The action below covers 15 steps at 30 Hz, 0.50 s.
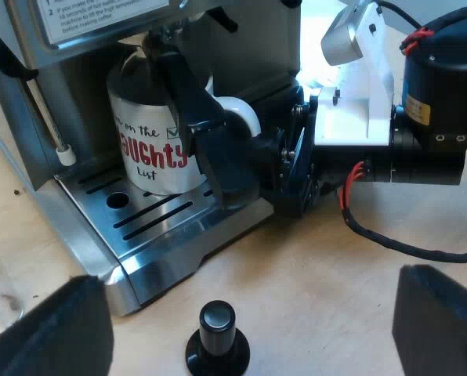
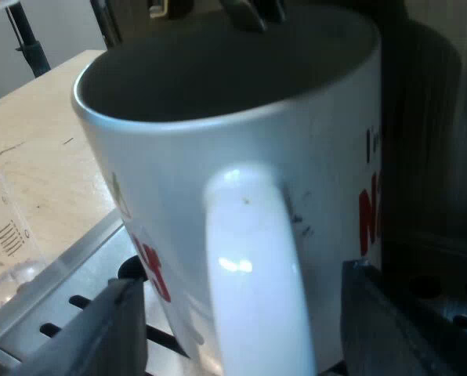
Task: Remove mug from coffee machine
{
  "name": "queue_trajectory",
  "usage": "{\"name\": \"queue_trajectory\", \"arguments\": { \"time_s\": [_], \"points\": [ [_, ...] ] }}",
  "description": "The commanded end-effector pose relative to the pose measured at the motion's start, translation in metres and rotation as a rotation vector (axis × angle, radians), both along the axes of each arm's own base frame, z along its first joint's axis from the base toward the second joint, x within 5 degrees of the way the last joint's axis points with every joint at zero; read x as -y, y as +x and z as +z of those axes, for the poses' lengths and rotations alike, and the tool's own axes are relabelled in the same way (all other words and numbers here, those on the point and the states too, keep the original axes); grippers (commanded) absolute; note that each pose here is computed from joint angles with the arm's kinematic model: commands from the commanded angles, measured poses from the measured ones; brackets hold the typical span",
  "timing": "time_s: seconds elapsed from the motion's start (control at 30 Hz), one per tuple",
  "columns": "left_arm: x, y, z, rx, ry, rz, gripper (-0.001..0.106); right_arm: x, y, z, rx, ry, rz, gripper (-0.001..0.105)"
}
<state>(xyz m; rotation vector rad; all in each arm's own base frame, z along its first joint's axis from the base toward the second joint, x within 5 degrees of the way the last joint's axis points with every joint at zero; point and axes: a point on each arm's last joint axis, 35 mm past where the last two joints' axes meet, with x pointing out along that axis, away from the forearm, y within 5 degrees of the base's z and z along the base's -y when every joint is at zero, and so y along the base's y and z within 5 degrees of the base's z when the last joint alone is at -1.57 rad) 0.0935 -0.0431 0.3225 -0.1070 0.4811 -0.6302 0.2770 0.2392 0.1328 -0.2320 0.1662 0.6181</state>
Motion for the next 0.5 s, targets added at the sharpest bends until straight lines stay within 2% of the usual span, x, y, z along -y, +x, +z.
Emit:
{"name": "queue_trajectory", "arguments": {
  "time_s": [0.03, 0.1, 0.27, 0.5],
  "points": [
    [0.0006, -0.0004, 0.0035, 0.010, -0.015, -0.006, 0.087, -0.0010, 0.0021, 0.0043, 0.022, 0.011, 0.004, 0.047],
    [0.0006, -0.0004, 0.0035, 0.010, -0.015, -0.006, 0.087, -0.0007, 0.0023, 0.0043, 0.024, 0.009, -0.006, 0.034],
    [0.0006, -0.0004, 0.0035, 0.010, -0.015, -0.006, 0.087, 0.0019, 0.0045, 0.0043, 0.024, 0.009, -0.016, 0.015],
    [0.0006, -0.0004, 0.0035, 0.010, -0.015, -0.006, 0.087, 0.0022, 0.0047, 0.0043, 0.026, 0.006, -0.024, 0.000]
  ]
}}
